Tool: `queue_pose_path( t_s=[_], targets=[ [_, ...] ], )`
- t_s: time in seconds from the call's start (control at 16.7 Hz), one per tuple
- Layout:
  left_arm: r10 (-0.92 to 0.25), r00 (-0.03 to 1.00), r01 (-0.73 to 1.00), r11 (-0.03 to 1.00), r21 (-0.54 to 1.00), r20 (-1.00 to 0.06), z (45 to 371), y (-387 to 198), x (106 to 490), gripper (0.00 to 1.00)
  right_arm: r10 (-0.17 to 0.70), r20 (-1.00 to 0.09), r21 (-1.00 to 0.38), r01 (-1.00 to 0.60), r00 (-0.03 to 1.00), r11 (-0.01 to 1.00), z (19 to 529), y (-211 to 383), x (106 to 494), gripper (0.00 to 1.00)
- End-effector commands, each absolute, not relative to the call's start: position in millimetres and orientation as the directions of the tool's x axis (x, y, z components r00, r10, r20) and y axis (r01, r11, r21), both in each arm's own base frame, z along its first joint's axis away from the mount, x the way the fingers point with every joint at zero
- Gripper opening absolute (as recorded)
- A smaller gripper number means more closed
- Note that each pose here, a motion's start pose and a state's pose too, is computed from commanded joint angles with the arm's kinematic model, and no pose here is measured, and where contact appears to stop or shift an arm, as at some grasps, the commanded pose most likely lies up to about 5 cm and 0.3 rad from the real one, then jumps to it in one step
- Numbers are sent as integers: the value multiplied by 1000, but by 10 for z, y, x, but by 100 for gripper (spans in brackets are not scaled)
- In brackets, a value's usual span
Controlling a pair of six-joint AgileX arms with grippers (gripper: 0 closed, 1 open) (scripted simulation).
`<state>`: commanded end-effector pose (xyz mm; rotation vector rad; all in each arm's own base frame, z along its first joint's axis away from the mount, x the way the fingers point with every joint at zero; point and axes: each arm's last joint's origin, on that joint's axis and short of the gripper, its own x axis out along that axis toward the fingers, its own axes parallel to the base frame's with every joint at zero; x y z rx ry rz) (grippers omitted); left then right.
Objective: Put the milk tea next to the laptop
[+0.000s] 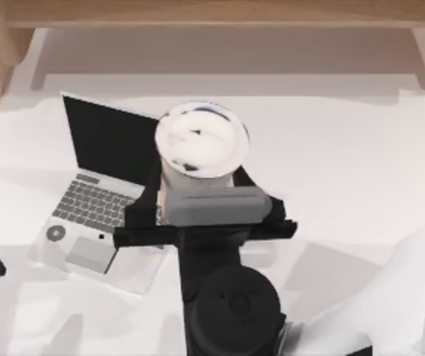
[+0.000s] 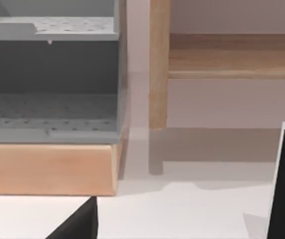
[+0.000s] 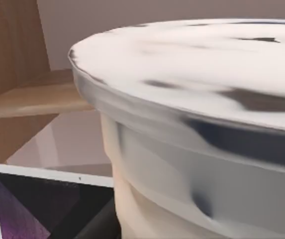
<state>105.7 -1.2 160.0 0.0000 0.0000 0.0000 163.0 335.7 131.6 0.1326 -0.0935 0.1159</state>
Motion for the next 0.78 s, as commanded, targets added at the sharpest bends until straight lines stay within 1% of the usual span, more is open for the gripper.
queue_pose_path(
  t_s=[0.18, 0.42, 0.6, 0.78],
  targets=[
    [0, 1000, 0, 1000, 0, 0, 1600, -12, 1057, 100, 97, 115, 160, -115, 989, 980, 1328, 3328, 1622, 0],
    [0, 1000, 0, 1000, 0, 0, 1600, -12, 1057, 100, 63, 101, 148, -78, 993, 986, 1217, 3229, 1681, 0],
    [0, 1000, 0, 1000, 0, 0, 1600, -12, 1057, 100, 27, 77, 112, -36, 997, 993, 1094, 3142, 1767, 0],
    [0, 1000, 0, 1000, 0, 0, 1600, -12, 1057, 100, -5, 40, 47, 4, 999, 999, 933, 3101, 1881, 0]
  ],
)
